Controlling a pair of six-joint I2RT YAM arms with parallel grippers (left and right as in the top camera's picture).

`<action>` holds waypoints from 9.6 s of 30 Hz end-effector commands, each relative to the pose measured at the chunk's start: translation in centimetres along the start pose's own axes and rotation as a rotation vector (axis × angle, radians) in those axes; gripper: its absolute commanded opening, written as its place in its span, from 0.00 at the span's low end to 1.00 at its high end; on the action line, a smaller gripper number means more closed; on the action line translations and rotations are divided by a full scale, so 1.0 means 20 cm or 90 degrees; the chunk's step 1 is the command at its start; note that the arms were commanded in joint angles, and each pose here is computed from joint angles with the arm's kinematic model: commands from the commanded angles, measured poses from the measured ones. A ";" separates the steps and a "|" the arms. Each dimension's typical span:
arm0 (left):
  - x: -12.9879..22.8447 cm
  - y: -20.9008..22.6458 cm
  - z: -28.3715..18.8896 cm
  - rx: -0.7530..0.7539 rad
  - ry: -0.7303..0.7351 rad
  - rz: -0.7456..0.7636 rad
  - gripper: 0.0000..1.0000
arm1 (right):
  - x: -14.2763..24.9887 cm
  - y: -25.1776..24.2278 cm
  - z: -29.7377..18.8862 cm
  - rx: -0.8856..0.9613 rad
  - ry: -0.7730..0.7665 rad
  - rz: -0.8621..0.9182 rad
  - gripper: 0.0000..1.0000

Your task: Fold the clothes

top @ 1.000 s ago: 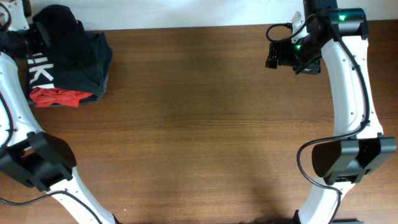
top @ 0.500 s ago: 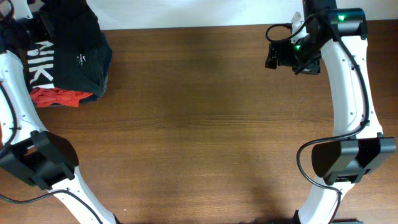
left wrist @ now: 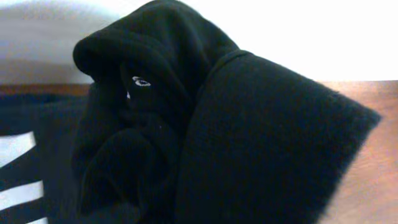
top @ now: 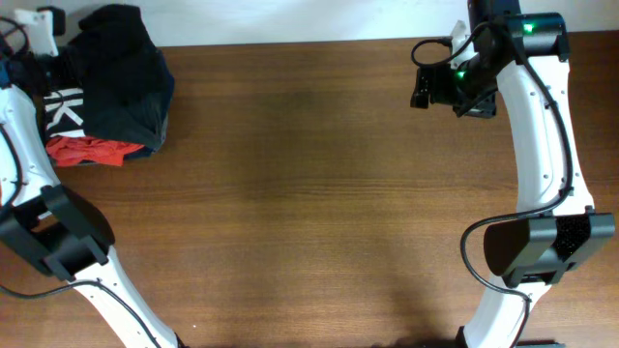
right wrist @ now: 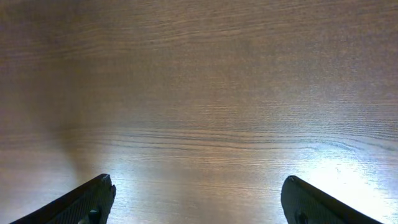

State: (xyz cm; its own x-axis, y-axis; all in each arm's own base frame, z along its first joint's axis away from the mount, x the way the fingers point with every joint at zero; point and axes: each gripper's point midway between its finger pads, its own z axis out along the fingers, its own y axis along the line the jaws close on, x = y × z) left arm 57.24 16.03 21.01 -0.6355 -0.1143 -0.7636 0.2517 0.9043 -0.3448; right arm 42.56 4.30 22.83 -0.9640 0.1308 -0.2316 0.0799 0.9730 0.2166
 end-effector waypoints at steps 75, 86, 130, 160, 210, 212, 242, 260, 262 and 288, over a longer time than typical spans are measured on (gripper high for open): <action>0.67 0.69 0.51 -0.560 0.170 -0.232 0.99 | -0.06 0.13 0.00 -0.008 -0.044 -0.027 0.91; 0.97 0.73 0.61 -0.529 0.241 -0.305 0.99 | -0.05 0.12 0.00 -0.007 -0.040 -0.025 0.91; -0.07 -0.29 -0.36 -0.304 0.075 -0.249 0.99 | -0.07 0.16 -1.14 -0.020 -0.421 -0.042 0.99; -0.07 -0.29 -0.36 -0.304 0.076 -0.249 0.99 | 0.31 -0.22 -0.88 0.049 -0.624 0.015 0.99; -0.07 -0.29 -0.36 -0.304 0.076 -0.249 0.99 | 0.91 -0.43 0.07 -0.014 -0.790 -0.011 0.99; -0.07 -0.29 -0.36 -0.304 0.075 -0.249 0.99 | 0.91 -0.43 0.07 -0.014 -0.790 -0.011 0.99; 0.64 -1.13 -0.77 -0.192 -0.179 0.081 0.99 | 0.91 -0.43 0.07 -0.014 -0.790 -0.011 0.99; 1.24 -1.08 -0.69 -0.168 -0.329 0.117 0.99 | 0.91 -0.43 0.07 -0.014 -0.790 -0.011 0.99; 1.25 -1.09 -0.69 -0.166 -0.342 0.122 0.99 | 0.91 -0.43 0.07 -0.014 -0.790 -0.011 0.99; 1.32 -1.09 -0.71 -0.177 -0.378 0.136 0.99 | 0.91 -0.43 0.07 -0.014 -0.790 -0.011 0.99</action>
State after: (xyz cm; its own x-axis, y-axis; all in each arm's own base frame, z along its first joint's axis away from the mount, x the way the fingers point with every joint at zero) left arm 24.53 -1.03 16.20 -0.0676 -0.0545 -0.9962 0.0958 0.9935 -0.0609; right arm 24.61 -1.28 15.83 -0.0672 0.2182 -0.9736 0.0475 0.9754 0.2153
